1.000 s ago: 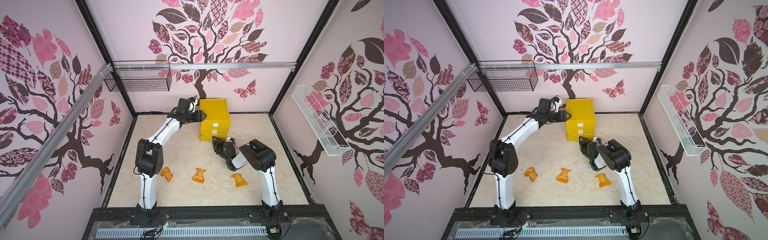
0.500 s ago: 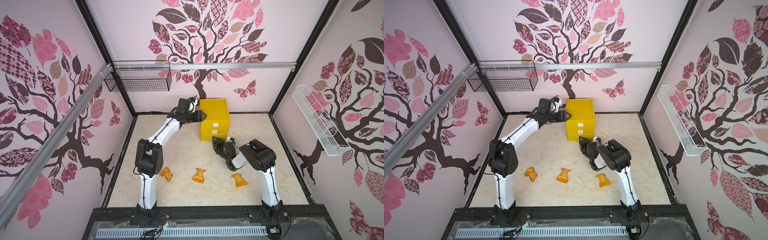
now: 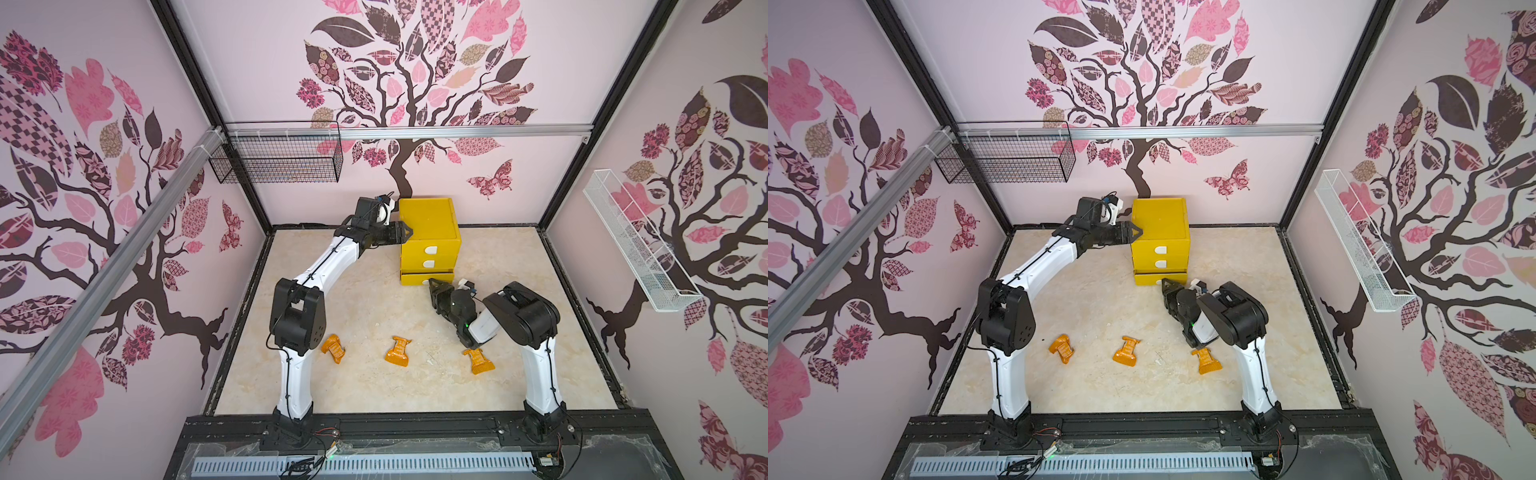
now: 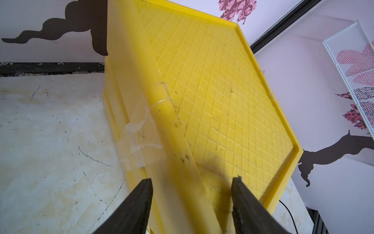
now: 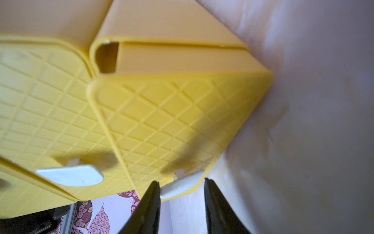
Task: Place the cookies into the drawer by color
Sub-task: Open the drawer in the storage box.
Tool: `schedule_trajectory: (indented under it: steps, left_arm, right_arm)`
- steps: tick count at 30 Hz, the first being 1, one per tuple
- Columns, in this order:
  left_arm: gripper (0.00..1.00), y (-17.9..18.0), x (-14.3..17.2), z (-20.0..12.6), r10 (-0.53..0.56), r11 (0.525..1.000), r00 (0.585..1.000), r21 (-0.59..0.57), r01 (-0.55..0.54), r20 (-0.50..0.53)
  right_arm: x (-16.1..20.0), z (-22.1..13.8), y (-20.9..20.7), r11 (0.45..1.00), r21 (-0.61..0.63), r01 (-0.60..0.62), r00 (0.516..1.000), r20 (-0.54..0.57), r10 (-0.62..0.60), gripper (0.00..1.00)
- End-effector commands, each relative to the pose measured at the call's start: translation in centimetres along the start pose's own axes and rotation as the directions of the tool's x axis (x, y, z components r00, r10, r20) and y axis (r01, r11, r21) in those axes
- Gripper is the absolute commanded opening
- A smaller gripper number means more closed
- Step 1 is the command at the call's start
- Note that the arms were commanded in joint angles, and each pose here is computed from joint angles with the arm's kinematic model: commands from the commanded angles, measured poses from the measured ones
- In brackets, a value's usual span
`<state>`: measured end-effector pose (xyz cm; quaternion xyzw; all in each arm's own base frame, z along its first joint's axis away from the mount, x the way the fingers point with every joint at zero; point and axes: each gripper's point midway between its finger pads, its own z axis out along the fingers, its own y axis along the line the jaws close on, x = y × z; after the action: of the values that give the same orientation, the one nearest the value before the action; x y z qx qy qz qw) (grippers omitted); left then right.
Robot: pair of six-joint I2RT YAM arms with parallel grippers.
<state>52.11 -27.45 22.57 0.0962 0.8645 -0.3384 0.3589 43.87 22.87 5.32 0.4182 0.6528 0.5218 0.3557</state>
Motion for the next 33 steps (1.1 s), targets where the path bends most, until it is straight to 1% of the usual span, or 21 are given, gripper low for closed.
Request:
schedule_trajectory:
  steps: [1, 5, 19, 27, 29, 31, 33]
  left_arm:
    - [0.66, 1.8, 3.5, 0.3, -0.044, 0.997, 0.993, -0.069, 0.037, -0.108]
    - [0.66, 1.8, 3.5, 0.2, -0.044, 0.997, 0.993, -0.067, 0.037, -0.107]
    - [0.66, 1.6, 3.5, 0.2, -0.05, 0.997, 0.993, -0.063, 0.044, -0.105]
    - [0.66, 1.5, 3.6, 0.2, -0.052, 0.997, 0.993, -0.059, 0.046, -0.104]
    - [0.66, 1.5, 3.6, 0.1, -0.052, 0.997, 0.993, -0.058, 0.047, -0.104]
    - [0.66, 1.5, 3.6, 0.1, -0.053, 0.997, 0.993, -0.059, 0.047, -0.102]
    - [0.66, 1.4, 3.5, -0.1, -0.052, 0.997, 0.994, -0.057, 0.046, -0.1]
  right_arm:
    - [-0.3, -1.0, -2.1, 0.996, 0.089, 0.006, 1.0, 0.021, -0.008, 0.42]
    - [0.3, -1.8, -2.1, 0.995, 0.1, 0.014, 1.0, 0.008, -0.015, 0.43]
    - [2.0, -6.4, -4.0, 0.986, 0.166, 0.028, 1.0, -0.019, -0.025, 0.44]
    - [2.7, -8.8, -3.9, 0.983, 0.179, 0.049, 0.998, -0.034, -0.044, 0.44]
    - [2.6, -9.1, -2.8, 0.985, 0.154, 0.078, 0.997, -0.037, -0.074, 0.44]
    - [2.5, -9.3, -1.4, 0.981, 0.154, 0.114, 0.993, -0.038, -0.109, 0.44]
    - [2.3, -9.6, -0.1, 0.964, 0.18, 0.193, 0.981, -0.046, -0.188, 0.45]
